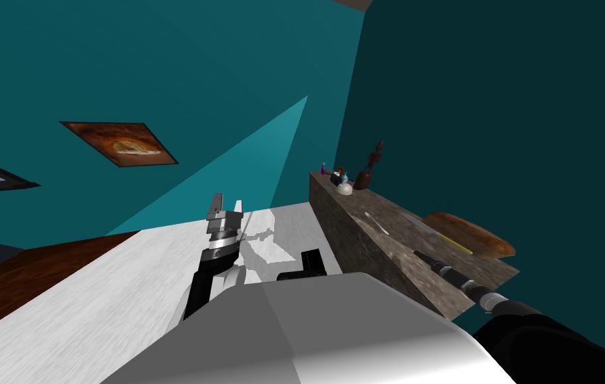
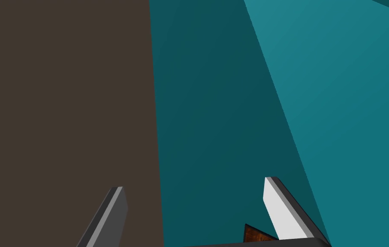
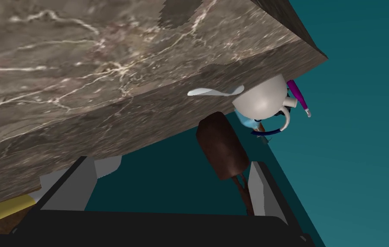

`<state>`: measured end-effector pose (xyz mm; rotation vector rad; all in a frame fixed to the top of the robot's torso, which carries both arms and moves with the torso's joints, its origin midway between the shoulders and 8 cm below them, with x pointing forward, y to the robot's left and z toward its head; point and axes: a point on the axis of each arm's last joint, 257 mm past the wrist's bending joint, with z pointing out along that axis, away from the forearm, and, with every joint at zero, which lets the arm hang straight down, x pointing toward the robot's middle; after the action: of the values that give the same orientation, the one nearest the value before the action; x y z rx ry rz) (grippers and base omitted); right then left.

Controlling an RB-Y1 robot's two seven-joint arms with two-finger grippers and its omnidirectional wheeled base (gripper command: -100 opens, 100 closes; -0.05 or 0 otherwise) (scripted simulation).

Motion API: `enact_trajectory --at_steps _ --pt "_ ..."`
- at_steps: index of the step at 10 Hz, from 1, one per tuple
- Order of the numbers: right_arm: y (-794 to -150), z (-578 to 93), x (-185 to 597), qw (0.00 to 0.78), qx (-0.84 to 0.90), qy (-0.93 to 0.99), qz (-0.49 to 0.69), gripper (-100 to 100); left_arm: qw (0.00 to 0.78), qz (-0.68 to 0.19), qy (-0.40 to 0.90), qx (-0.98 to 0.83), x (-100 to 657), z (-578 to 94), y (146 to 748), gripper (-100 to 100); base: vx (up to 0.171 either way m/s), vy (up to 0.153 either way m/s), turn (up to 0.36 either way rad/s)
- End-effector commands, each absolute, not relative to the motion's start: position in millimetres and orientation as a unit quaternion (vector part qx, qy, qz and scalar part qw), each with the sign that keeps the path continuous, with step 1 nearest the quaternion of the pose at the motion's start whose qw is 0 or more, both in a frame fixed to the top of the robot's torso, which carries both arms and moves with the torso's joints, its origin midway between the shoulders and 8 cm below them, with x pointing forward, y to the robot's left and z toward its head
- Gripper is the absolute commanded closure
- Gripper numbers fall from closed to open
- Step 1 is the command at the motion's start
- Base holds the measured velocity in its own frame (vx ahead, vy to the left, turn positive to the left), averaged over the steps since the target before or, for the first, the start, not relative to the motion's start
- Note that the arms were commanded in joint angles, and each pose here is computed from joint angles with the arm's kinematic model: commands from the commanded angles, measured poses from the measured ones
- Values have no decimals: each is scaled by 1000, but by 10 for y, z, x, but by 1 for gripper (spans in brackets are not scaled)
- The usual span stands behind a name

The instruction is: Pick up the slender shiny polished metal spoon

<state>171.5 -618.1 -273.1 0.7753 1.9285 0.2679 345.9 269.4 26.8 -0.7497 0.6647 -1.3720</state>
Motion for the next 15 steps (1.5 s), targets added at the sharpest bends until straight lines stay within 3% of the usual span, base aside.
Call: enact_trajectory --at_steps 1,15 --pt "-6192 -2744 1707 496 319 800 107 -100 660 -606 294 -331 3459 268 2694 0 26 15 12" --pt "-6410 -2867 1357 449 294 842 58 -100 660 -606 294 -331 3459 268 2694 0 31 9 24"
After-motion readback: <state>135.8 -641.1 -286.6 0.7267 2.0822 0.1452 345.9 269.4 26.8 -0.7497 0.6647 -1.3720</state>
